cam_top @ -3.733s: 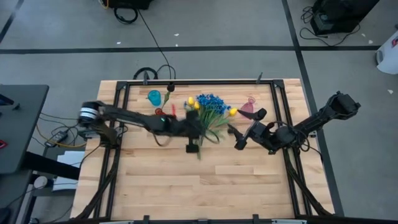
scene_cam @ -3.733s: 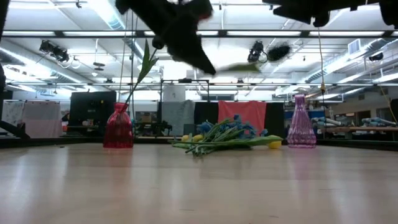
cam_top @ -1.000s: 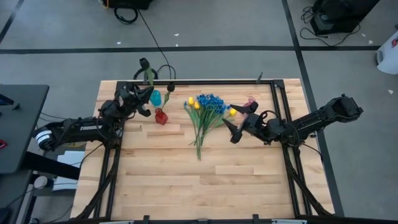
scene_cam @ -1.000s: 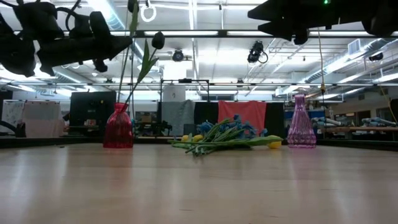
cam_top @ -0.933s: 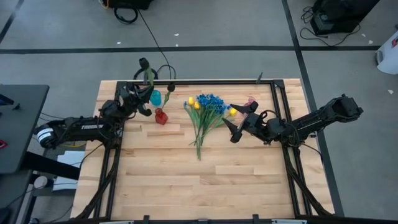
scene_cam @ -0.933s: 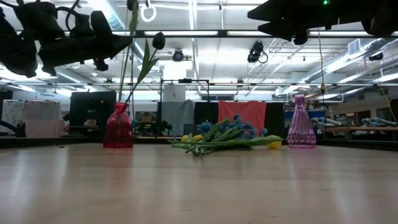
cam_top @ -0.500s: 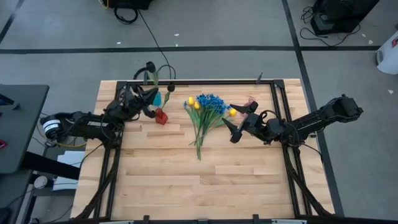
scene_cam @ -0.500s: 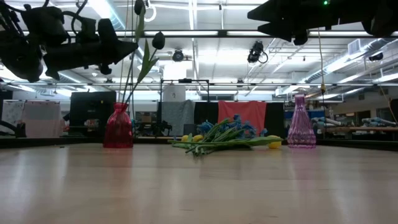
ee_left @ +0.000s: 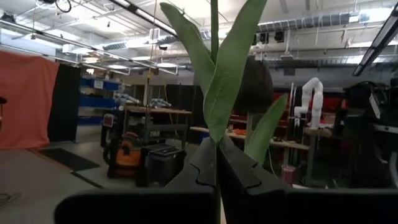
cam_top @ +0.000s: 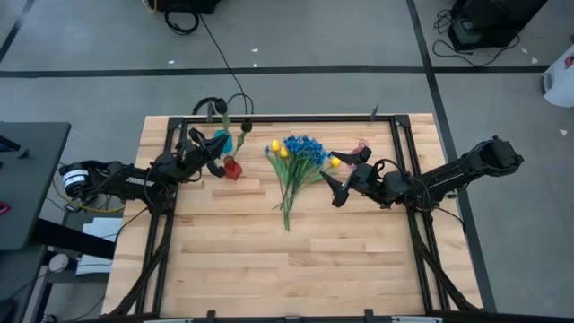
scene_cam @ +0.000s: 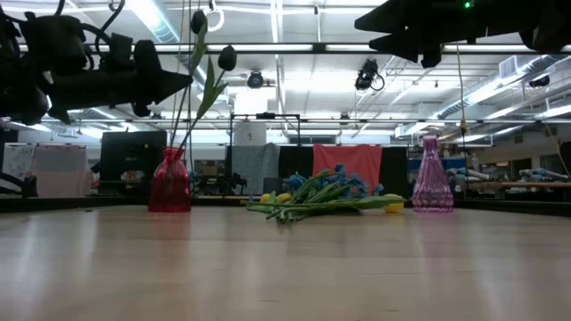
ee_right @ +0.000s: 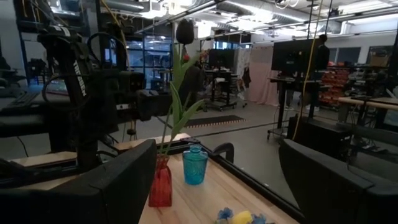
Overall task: Sort flowers into vase by color
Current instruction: Put the black flower into the red vase
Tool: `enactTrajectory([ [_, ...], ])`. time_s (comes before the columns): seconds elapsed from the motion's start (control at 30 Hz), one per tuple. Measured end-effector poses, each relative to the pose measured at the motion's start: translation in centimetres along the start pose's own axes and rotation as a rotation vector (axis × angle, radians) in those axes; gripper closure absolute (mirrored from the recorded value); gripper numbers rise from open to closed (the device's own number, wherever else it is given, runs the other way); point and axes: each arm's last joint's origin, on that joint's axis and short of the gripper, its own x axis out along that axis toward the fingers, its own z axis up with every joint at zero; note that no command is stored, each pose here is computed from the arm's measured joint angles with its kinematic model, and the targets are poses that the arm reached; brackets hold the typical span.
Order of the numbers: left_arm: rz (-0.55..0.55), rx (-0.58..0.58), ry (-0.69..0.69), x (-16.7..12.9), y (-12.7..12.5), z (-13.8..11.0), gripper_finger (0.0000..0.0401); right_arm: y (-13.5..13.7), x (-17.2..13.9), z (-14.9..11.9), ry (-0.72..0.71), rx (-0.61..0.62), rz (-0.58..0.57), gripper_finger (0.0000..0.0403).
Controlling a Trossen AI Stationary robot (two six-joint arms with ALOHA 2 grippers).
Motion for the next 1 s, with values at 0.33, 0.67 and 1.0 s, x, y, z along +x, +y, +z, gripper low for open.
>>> enactTrajectory([
  [0.33,-0.056,-0.018,0.079,0.0,-0.1,-0.7,0.0391,0.0,0.0,-0.1,0.005,-0.001,0.0,0.0056],
  [0.67,-0.066,-0.016,0.127,-0.1,-0.1,-1.2,0.039,-0.3,2.5,-2.4,0.089,0.023,0.071,0.0056],
  [1.0,-0.076,-0.018,0.212,-0.2,-0.1,-2.0,0.0389,1.6,9.5,-5.2,0.205,0.016,0.164,0.0056],
])
